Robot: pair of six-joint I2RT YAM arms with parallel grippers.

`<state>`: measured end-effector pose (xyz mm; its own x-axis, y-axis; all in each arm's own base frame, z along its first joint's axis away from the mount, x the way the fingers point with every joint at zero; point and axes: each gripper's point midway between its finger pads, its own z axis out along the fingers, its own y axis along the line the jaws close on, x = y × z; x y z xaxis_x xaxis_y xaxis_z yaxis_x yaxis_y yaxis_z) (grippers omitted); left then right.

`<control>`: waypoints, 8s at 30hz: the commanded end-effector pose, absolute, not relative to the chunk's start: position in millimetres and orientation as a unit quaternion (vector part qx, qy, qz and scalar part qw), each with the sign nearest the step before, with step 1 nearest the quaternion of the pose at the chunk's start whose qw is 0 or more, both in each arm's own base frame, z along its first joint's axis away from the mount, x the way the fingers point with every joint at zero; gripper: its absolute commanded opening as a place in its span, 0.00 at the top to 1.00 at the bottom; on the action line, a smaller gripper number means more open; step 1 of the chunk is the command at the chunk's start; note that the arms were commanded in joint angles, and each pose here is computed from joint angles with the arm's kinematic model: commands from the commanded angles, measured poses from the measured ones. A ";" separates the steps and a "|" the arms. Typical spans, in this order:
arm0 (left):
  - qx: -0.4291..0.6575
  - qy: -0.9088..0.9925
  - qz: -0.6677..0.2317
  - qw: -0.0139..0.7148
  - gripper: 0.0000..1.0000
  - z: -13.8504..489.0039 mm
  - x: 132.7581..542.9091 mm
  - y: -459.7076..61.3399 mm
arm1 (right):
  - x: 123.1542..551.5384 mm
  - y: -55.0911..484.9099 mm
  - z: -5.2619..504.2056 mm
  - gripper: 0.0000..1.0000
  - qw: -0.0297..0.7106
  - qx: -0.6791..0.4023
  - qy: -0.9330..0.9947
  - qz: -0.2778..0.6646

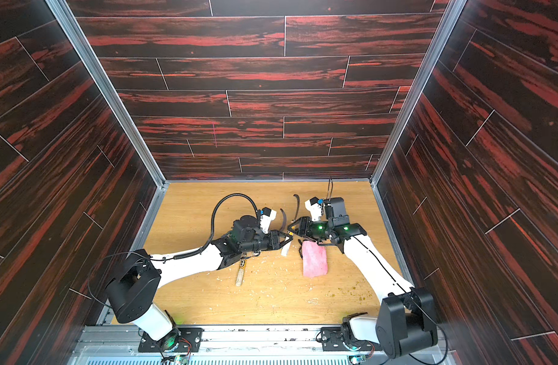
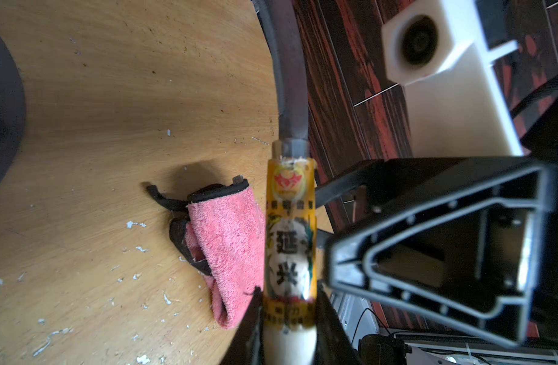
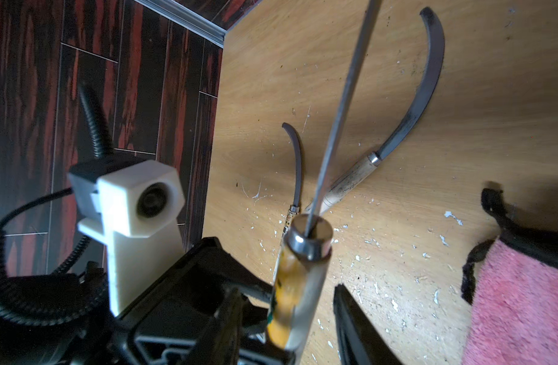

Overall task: Wipe small sickles with rags
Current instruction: Adjust the small sickle, then pick up the rag from the center of the board, then wipe the small sickle.

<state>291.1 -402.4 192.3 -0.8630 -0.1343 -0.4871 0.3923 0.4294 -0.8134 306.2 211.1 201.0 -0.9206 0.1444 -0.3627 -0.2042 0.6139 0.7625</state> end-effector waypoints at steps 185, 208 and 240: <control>0.183 0.709 -0.668 0.133 1.00 232.5 193.8 -399.4 | 450.4 157.8 250.6 0.99 0.351 -0.035 0.868 0.350; 0.146 0.689 -0.690 0.167 1.00 252.4 231.5 -400.3 | 336.1 219.2 283.4 0.99 0.336 -0.115 0.862 0.361; 0.245 0.718 -0.629 0.173 1.00 251.6 181.7 -381.5 | 430.5 244.8 204.4 1.00 0.259 -0.128 0.894 0.343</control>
<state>205.9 -375.3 192.4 -0.9398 0.0862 -0.3307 0.3413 0.2883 -0.8947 432.6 233.5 225.1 -0.8020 -0.0105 -0.5972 -0.3966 0.7570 0.5193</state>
